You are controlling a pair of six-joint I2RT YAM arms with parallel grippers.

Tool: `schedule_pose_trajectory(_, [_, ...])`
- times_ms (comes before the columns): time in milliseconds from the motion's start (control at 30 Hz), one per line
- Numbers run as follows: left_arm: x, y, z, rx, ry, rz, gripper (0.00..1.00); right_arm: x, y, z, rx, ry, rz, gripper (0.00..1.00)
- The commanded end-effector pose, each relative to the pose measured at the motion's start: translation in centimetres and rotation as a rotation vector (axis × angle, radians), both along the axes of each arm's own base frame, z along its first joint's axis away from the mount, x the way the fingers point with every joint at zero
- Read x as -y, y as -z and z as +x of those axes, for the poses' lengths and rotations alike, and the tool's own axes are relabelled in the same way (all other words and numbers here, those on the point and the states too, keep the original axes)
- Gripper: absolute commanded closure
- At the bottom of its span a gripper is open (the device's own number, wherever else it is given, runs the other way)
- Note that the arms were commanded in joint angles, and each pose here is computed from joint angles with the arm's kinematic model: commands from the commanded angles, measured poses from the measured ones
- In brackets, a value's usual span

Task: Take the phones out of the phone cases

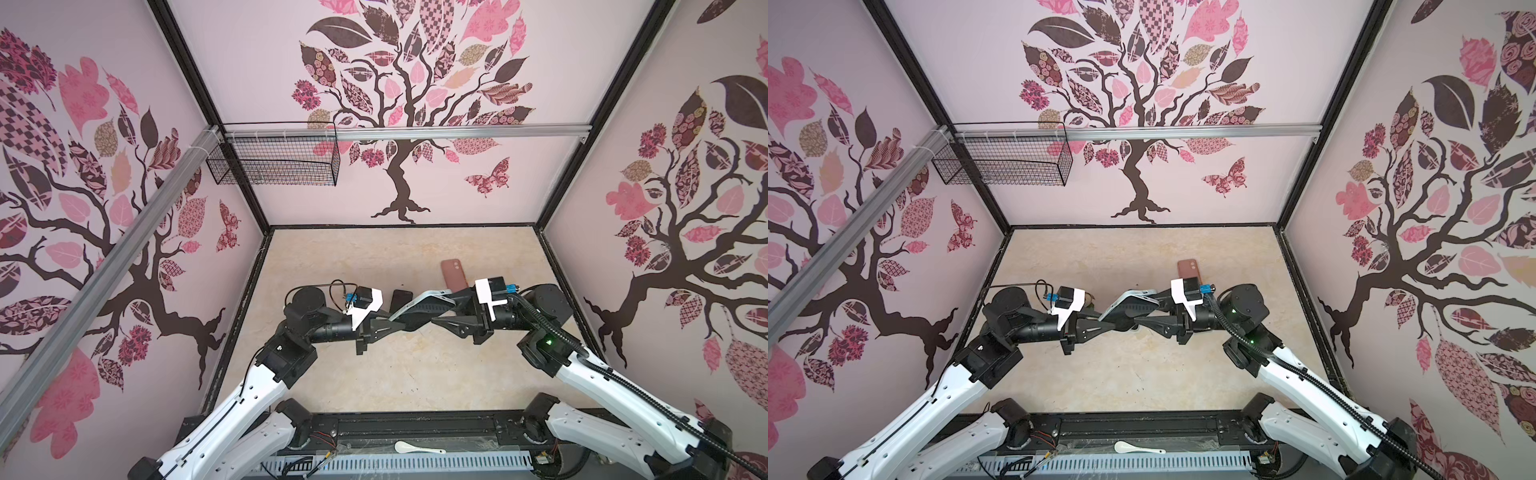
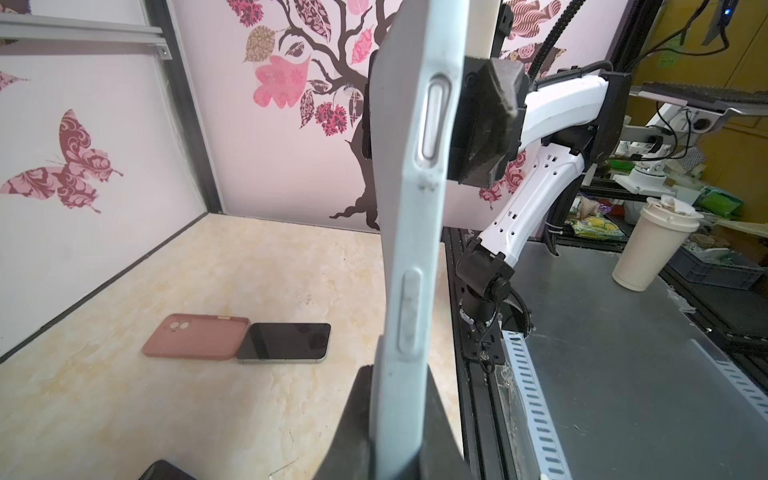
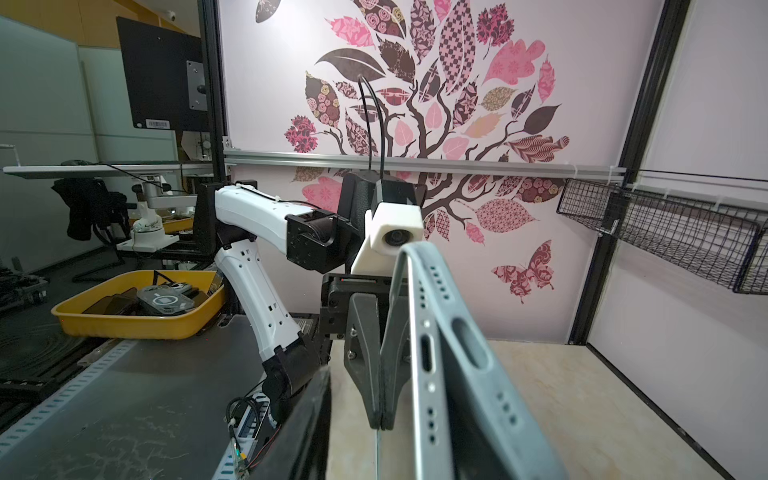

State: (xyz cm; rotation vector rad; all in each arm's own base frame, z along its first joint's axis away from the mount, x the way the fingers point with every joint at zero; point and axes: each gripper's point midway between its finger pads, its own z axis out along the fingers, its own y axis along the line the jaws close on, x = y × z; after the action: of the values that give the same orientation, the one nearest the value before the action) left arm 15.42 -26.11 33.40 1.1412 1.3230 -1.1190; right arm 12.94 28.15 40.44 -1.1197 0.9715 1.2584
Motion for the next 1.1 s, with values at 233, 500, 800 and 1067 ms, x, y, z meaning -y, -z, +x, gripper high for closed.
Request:
schedule_pose_trajectory(233, [-0.7, -5.2, 2.9, 0.005, -0.146, -0.264, 1.0, -0.9, 0.4, -3.0, -0.075, -0.176, 0.062, 0.64])
schedule_pose_trajectory(500, [-1.0, -7.3, 3.1, -0.029, -0.149, -0.388, 1.0, -2.0, -1.3, -2.8, -0.102, -0.191, 0.174, 0.65])
schedule_pose_trajectory(800, [-1.4, -8.6, 3.2, -0.046, -0.173, -0.445, 1.0, -4.0, -1.2, -3.2, -0.119, -0.244, 0.179, 0.67])
schedule_pose_trajectory(1067, [-1.3, -7.9, 3.6, -0.087, -0.202, -0.411, 1.0, -4.4, -0.2, -2.7, -0.075, -0.177, 0.095, 0.79])
